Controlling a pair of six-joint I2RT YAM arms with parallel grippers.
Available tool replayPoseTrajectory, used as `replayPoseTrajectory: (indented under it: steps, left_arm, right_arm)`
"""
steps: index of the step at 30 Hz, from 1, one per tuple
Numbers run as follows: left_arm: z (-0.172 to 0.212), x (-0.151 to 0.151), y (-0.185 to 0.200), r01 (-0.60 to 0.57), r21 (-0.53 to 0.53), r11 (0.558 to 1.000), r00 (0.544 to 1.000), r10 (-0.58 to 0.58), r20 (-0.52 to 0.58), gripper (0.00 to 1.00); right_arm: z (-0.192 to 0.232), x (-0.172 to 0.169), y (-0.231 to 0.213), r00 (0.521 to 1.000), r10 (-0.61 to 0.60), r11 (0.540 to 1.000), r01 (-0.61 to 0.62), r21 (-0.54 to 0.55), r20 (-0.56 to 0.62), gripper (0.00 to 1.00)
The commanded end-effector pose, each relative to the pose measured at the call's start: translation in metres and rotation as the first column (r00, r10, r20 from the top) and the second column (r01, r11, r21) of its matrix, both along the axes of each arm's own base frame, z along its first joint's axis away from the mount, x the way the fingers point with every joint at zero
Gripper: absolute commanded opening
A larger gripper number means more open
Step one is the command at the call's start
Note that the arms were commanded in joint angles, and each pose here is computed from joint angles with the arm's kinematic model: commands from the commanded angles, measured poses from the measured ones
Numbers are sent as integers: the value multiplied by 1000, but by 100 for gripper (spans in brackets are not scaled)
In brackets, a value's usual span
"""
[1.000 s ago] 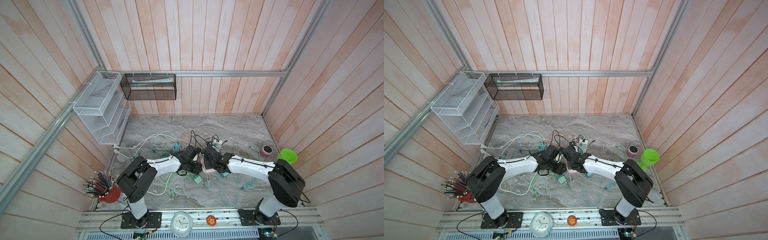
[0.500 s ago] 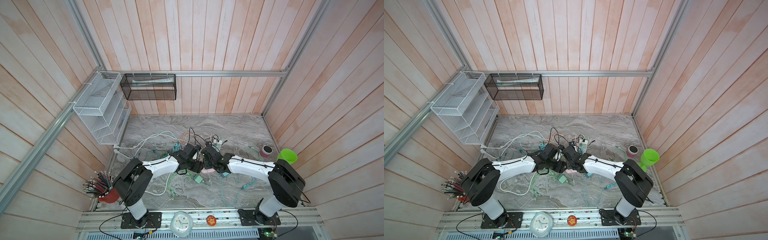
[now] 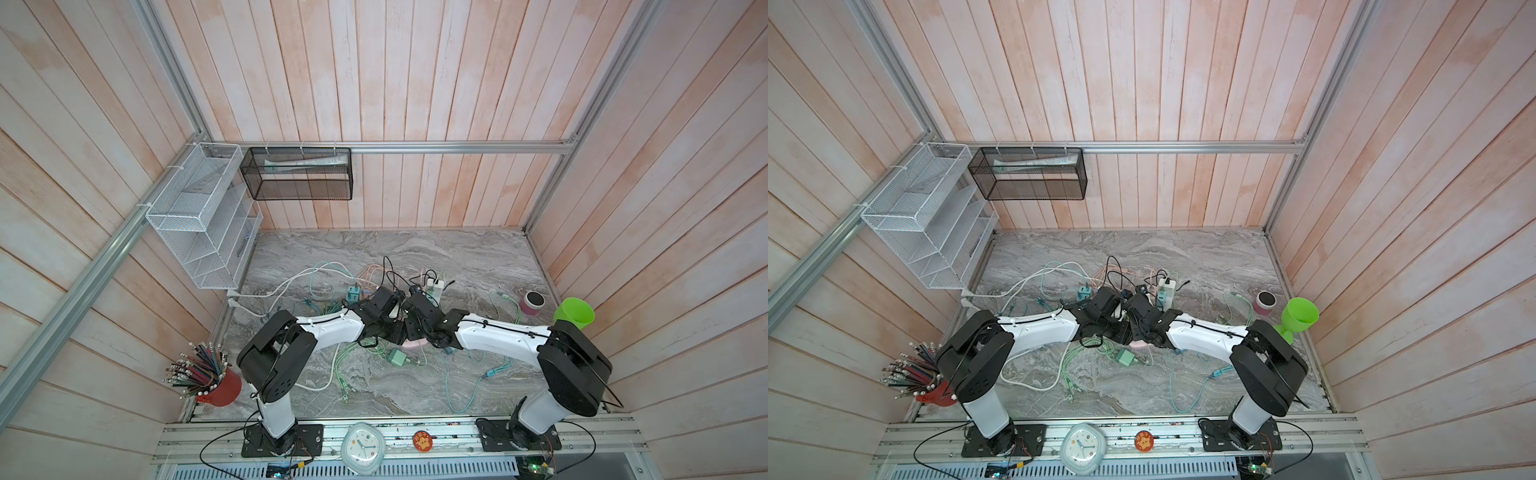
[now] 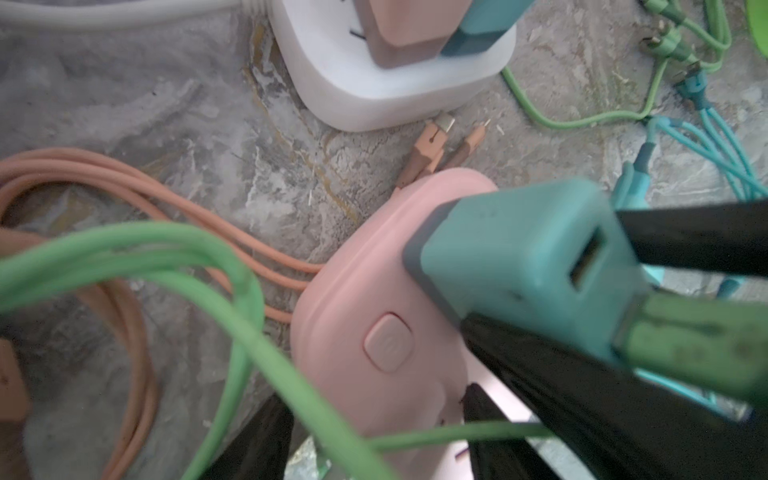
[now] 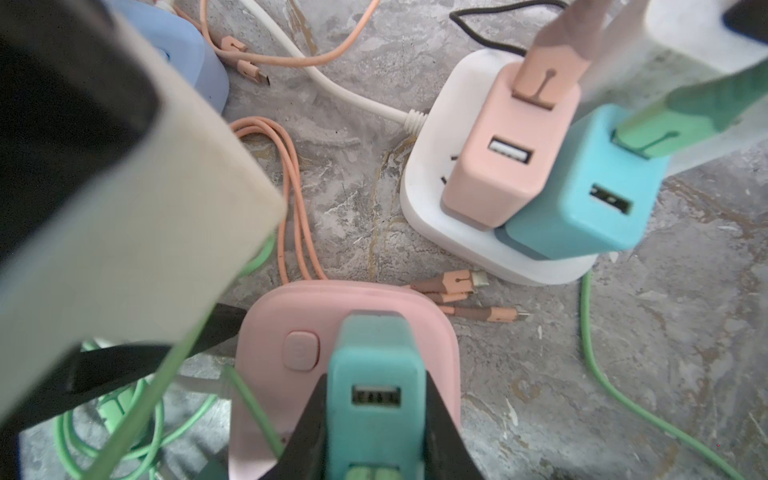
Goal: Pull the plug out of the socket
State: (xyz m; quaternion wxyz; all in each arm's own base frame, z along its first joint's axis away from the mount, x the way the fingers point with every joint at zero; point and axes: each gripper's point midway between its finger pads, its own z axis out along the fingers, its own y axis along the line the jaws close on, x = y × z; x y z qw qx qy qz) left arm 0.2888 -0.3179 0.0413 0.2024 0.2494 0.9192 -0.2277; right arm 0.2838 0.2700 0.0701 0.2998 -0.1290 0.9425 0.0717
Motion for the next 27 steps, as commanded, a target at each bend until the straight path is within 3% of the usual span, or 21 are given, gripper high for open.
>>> replayPoseTrajectory:
  steps: [1,10,23,27]
  left_arm:
    - [-26,-1,16,-35,100,994,999,39,-31,60]
    - [-45,-13,25,-33,127,991,996,43,-78,48]
    - [-67,-27,28,-21,115,993,988,39,-150,48]
    - [-70,-31,39,-38,99,994,985,54,-164,47]
  right_arm:
    - [-22,-34,2,989,64,997,-68,-27,-130,0]
    - [-7,-18,-10,997,27,990,-37,-139,-79,0]
    - [-12,-16,14,998,9,997,-13,-71,-56,0]
    - [-14,-19,9,997,12,1000,-11,14,-72,0]
